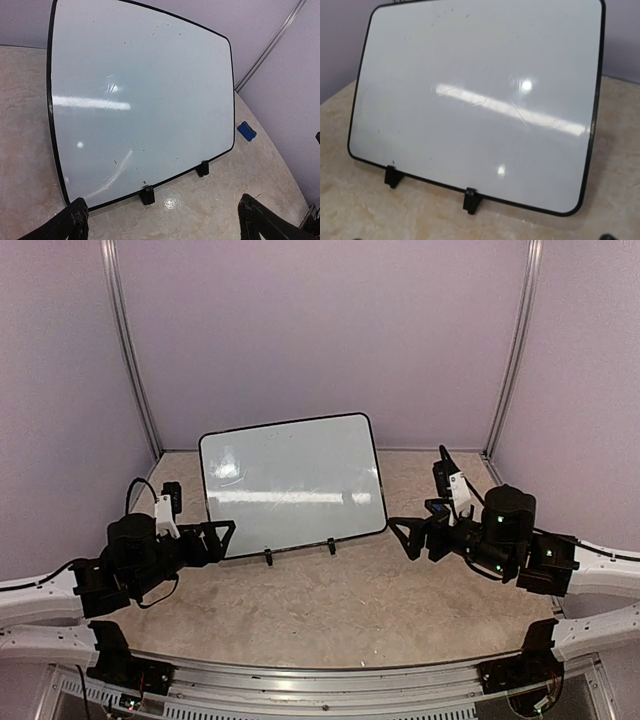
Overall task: Erase the whiteboard
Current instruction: Reset both arms
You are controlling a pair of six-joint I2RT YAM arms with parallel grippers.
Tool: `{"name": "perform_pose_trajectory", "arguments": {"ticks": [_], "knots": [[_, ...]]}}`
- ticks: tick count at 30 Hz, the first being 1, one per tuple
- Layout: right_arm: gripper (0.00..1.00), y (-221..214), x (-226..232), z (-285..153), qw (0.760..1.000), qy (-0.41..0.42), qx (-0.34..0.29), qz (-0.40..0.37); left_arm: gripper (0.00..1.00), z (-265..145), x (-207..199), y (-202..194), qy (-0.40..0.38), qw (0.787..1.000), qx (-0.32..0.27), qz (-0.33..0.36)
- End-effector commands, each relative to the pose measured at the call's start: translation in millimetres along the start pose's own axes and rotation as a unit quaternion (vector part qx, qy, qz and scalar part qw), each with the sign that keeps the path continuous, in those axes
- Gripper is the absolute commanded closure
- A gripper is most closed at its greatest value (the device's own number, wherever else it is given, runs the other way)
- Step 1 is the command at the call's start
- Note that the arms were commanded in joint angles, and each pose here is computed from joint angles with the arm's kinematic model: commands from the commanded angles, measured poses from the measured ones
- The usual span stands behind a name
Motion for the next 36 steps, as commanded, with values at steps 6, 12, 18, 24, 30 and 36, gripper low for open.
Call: {"name": "perform_pose_trajectory", "arguments": {"ticks": [6,12,18,24,30,36], "knots": [[0.01,5.3,-0.9,5.6,1.0,-0.016,0.014,0.019,0.01,-17.9,7.3,-6.0,-0.022,0.999,-0.016,-0.022],[0.0,9.8,1.7,7.4,1.0,-0.012,0.016,0.011,0.01,-16.4,1.2,4.1,-0.024,0.999,-0.024,-0.017],[0.01,-2.9,-1.3,5.9,0.999,-0.013,0.037,-0.002,0.01,-7.2,-7.2,6.9,-0.026,1.0,-0.008,-0.01],[0.01,3.6,-1.1,-2.0,1.0,-0.006,0.026,-0.016,0.01,-3.3,-9.4,7.5,-0.024,1.0,-0.005,-0.003],[0.0,6.2,-2.1,-6.8,0.999,-0.006,0.022,-0.026,0.01,-7.4,-13.0,16.4,-0.033,0.999,-0.018,0.002],[0.01,8.7,-4.3,-9.9,0.999,-0.012,0.013,-0.027,0.01,-15.3,-7.3,12.2,-0.033,0.999,-0.019,-0.014]]}}
Point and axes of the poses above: each gripper's point midway between its finger pads, its own z axis out along the fingers, its own x axis along the line the jaws close on, y = z × x, the point moved 7 cm from there along -z, back along the fingers, and after that the axes turned 2 degrees about z, right-handed, at the moved point
